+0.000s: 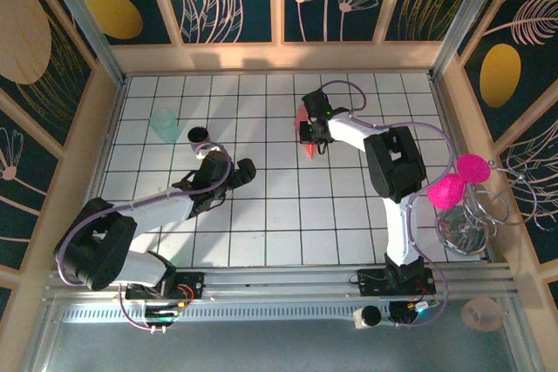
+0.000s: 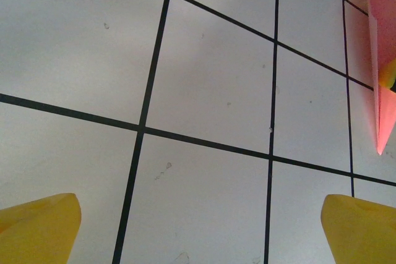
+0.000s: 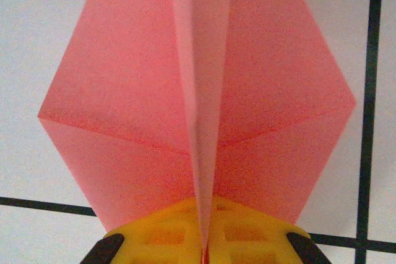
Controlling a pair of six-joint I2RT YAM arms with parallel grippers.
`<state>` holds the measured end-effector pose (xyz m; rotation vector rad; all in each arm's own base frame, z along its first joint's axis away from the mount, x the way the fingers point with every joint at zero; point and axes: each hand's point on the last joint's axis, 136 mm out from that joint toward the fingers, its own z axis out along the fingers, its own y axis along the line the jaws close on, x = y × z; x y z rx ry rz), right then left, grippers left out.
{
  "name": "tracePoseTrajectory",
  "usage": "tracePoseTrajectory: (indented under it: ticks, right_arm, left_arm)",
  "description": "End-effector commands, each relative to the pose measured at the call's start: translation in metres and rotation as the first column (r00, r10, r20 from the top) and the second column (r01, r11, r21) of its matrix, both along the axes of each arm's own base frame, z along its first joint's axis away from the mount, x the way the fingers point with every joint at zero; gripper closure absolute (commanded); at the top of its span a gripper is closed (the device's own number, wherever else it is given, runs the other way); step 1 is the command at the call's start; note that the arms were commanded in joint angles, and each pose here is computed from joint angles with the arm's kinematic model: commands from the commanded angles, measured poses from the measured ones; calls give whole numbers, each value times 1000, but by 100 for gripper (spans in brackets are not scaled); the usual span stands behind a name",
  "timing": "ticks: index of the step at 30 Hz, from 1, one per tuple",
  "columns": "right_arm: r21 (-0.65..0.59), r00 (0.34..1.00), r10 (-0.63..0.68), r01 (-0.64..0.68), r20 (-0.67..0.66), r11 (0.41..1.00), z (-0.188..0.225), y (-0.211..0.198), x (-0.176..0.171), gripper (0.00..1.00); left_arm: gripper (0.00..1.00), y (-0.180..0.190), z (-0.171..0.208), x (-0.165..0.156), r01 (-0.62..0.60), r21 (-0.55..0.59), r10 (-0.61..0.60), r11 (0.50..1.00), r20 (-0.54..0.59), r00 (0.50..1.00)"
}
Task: Fold a paper plane with a square sheet of paper (pick it up from the middle)
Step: Move the paper plane to the top-center of the table.
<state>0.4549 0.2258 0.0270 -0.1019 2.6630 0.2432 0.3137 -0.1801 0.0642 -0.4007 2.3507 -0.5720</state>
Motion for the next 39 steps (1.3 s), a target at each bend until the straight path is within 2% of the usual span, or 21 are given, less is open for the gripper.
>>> tracePoseTrajectory:
  ticks: [1,20,26,30,39]
  right_arm:
    - [-37,999,5,-7,-35,999,-10,-5,-2,86]
    - [-164,999,-35,28,-41,986,-46,-20,-7,71]
    - [-154,998,-39,31,-48,988,-52,-19,-8,68]
    - [-116,999,-42,40,-8,992,-34,-13,-2,62]
    - [-16,991,-62,64,118,998,38,-3,18,60]
  left_arm:
    - [1,-2,4,5,13,4,-13,1000,2,1000]
    - [1,-4,-1,3,18,0,-18,1000,-12,1000]
    - [1,-4,2,4,15,-2,-15,1000,-7,1000]
    - [1,-1,9,6,7,3,-7,1000,13,1000]
    - [1,4,37,15,-19,25,17,1000,87,996]
